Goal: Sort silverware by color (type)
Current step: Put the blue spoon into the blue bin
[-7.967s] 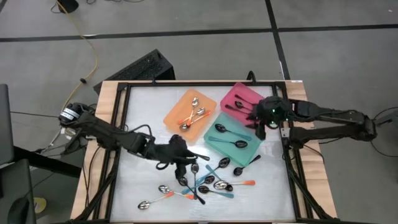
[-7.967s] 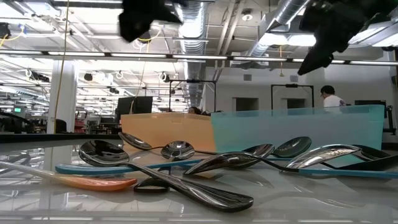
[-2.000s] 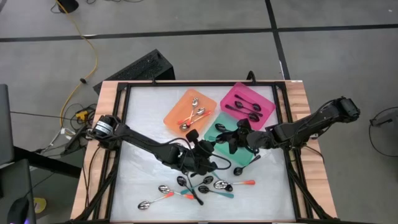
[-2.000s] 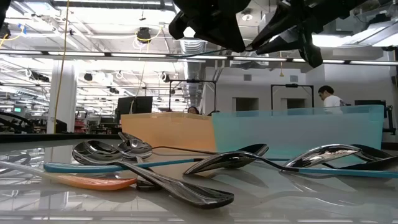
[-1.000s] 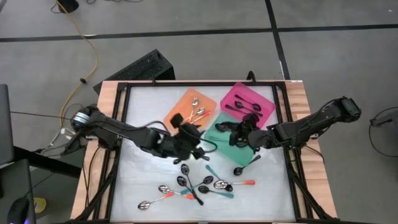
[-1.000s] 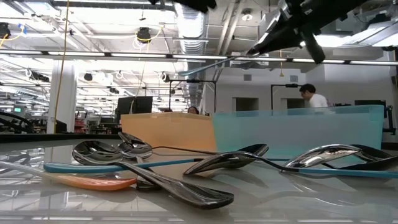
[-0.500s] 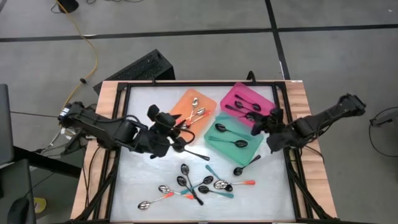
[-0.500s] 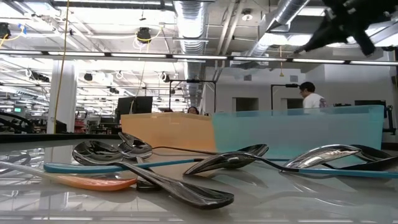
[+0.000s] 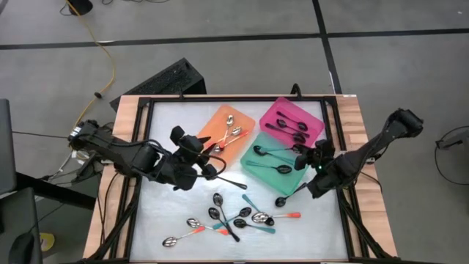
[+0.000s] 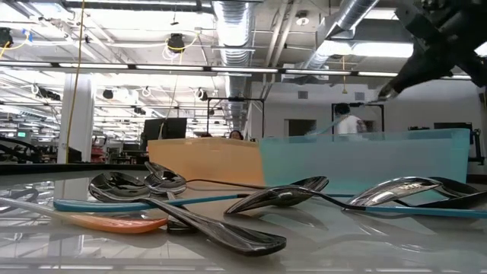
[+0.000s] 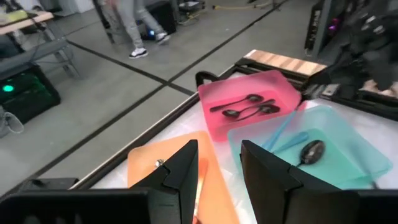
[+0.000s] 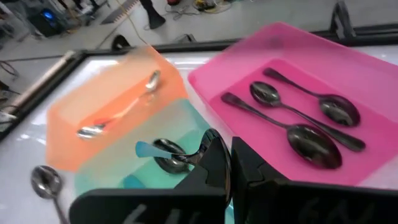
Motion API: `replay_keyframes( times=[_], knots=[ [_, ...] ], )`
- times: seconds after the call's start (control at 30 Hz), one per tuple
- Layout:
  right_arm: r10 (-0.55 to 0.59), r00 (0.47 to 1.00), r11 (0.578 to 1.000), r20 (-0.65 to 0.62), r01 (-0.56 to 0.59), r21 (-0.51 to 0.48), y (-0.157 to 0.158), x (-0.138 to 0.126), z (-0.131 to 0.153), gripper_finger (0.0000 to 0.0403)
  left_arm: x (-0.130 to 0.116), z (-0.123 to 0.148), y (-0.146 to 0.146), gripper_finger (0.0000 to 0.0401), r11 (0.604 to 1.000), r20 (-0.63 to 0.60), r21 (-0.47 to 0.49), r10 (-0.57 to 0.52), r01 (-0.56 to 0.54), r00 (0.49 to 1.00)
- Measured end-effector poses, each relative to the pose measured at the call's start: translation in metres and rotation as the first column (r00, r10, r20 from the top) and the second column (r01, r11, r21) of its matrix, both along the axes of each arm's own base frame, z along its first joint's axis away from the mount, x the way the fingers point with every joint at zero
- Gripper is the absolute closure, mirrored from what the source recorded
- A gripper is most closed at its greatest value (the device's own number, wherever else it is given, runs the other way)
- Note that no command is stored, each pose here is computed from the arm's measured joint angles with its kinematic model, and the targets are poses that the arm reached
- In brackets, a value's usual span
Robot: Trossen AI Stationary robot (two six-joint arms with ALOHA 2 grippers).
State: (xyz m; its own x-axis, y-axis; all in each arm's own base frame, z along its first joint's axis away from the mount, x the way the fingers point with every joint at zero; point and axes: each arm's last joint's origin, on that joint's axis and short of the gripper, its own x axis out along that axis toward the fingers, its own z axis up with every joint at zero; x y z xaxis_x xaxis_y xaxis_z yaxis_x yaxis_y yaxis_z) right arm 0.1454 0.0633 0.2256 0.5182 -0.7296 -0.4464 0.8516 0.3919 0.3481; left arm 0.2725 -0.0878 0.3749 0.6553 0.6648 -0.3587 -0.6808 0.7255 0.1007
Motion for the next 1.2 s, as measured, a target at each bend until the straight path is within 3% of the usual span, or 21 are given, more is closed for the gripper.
replay_keyframes(
  times=[0.37,0.7,1.0,1.2],
  knots=[
    [-0.024,0.994,1.0,-0.108,0.025,0.013,0.005,0.003,-0.014,0.0396,-0.053,0.04,-0.009,0.0294,0.991,0.108,-0.005,-0.136,0.137,0.985],
    [-0.029,0.986,0.999,-0.163,0.034,0.023,0.008,0.007,-0.023,0.0393,-0.101,0.066,-0.011,0.0294,0.983,0.216,0.043,-0.182,0.177,0.959],
    [-0.052,0.99,0.996,-0.129,0.062,0.069,0.004,0.009,-0.039,0.0392,-0.114,0.068,-0.018,0.0294,0.98,0.224,0.081,-0.198,0.184,0.954],
    [-0.008,0.992,0.997,-0.127,0.017,0.073,0.004,0.017,-0.042,0.0392,-0.117,0.068,-0.021,0.0294,0.976,0.23,0.072,-0.214,0.203,0.949]
  ],
)
